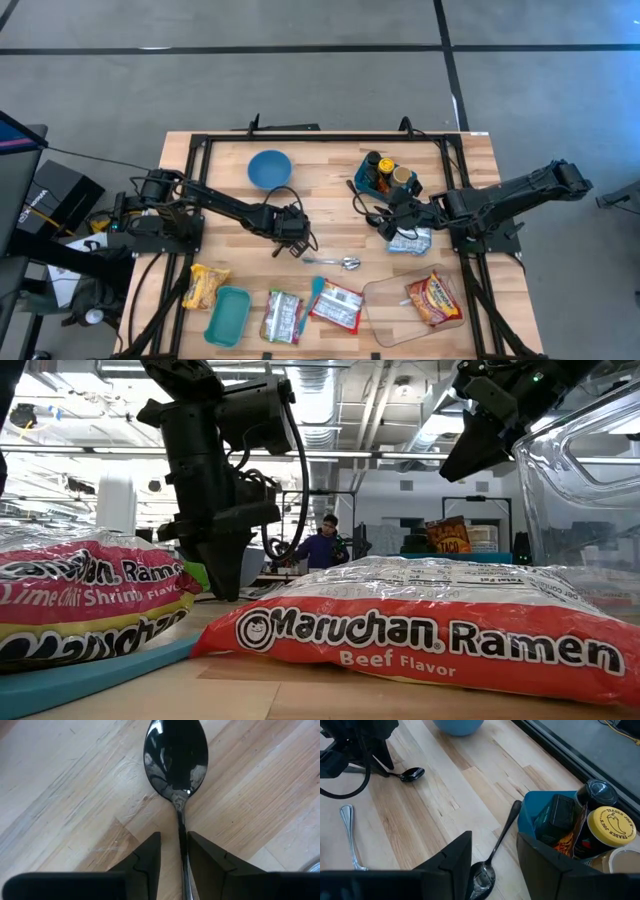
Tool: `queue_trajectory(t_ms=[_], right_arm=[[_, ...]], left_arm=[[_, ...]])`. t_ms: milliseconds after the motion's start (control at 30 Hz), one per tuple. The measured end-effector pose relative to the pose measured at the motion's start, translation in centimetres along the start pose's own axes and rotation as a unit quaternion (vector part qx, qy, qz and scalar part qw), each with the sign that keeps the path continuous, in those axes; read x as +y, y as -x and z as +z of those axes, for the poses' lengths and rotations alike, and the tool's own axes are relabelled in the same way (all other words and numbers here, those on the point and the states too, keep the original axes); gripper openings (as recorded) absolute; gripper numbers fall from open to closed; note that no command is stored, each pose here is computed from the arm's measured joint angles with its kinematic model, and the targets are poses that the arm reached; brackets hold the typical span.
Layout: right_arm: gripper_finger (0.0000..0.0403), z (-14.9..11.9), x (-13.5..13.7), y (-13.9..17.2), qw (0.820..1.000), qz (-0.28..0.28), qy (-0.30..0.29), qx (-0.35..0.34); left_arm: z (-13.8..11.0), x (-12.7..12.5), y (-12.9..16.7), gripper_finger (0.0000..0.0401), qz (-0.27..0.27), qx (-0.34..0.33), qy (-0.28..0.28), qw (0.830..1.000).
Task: Pick & Place Food Item
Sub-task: Put the left black spoon into the green bin
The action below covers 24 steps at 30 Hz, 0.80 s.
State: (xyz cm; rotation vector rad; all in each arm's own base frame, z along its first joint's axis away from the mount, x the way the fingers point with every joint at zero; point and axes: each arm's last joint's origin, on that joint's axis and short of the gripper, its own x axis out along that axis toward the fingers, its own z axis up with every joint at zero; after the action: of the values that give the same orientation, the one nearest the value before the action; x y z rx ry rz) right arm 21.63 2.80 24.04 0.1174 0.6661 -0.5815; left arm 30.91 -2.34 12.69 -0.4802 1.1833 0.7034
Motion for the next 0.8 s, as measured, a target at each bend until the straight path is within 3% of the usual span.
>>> queue_trajectory(t_ms=[333, 800], right_arm=[[0.015, 0.0, 0.0, 0.0, 1.0, 0.0, 0.0, 0.0], [0.015, 0.0, 0.0, 0.0, 1.0, 0.0, 0.0, 0.0]], left_arm=[[0.02, -0.04, 0.0, 0.0085, -0.002, -0.001, 0.0, 1.0], [0.08, -0.1, 0.0, 0.001, -0.005, -0.003, 0.001, 1.0]])
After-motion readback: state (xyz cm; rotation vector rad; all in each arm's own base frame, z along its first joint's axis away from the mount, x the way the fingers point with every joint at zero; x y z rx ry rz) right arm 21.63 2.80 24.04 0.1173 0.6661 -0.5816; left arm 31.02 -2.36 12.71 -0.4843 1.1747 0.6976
